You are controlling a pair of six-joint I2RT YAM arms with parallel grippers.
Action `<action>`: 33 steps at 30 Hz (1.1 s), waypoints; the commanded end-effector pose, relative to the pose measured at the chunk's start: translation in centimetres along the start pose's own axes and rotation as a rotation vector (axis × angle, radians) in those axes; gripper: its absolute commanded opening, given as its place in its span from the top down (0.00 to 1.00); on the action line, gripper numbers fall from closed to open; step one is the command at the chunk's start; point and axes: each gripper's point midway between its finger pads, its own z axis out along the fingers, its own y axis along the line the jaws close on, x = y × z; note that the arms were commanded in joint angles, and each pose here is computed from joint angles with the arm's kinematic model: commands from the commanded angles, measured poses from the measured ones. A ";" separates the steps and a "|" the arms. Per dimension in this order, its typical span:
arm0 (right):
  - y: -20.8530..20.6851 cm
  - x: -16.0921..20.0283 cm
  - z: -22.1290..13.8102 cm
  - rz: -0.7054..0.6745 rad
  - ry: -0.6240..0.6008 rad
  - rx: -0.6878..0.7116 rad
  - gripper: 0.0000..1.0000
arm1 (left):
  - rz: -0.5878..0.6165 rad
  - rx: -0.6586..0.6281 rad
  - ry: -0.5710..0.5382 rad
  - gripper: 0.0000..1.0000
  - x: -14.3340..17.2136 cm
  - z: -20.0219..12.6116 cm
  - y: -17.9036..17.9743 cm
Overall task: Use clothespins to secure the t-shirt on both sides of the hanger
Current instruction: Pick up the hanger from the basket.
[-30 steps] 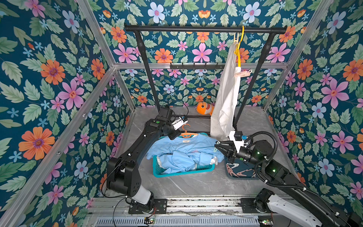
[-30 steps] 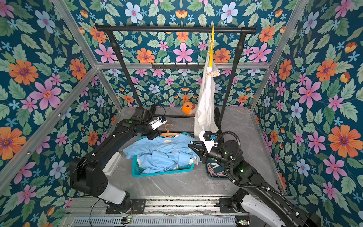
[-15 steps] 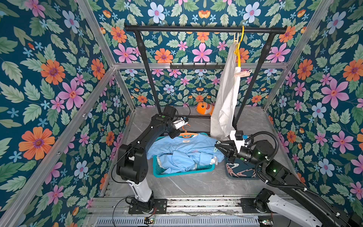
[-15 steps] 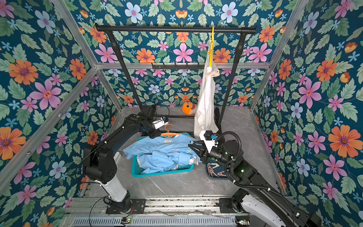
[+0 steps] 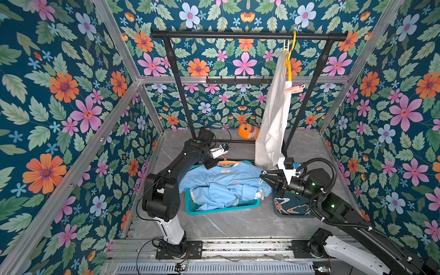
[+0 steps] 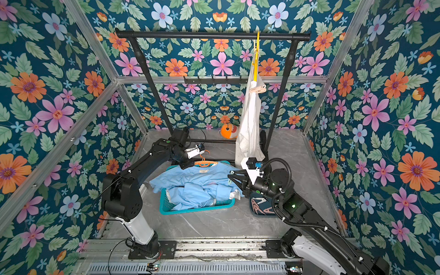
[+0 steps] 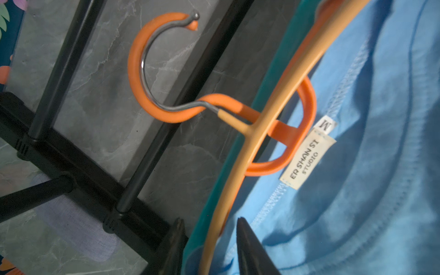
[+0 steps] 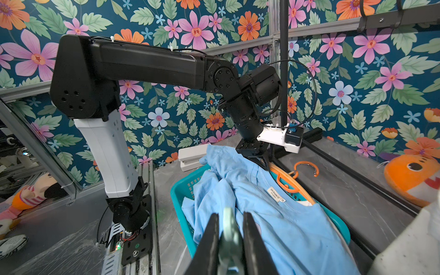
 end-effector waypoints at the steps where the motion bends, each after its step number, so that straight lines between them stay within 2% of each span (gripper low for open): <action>1: 0.4 -1.0 0.0 -0.008 -0.028 -0.016 1.00 | 0.014 -0.005 0.018 0.64 0.2 0.2 0.2; 14: 0.4 -0.8 0.0 -0.007 -0.028 -0.017 1.00 | 0.021 -0.018 -0.029 0.78 -0.6 -0.8 0.3; 26: 0.4 -0.8 -0.1 -0.009 -0.029 -0.014 1.00 | 0.015 -0.008 -0.023 0.79 -0.4 -0.3 0.1; 29: 0.4 -0.8 -0.1 -0.007 -0.026 -0.015 1.00 | 0.014 -0.004 -0.025 0.82 -0.5 -0.2 0.0; 33: 0.4 -1.0 -0.3 -0.009 -0.031 -0.012 1.00 | 0.018 -0.003 -0.025 0.92 -0.4 -0.1 0.0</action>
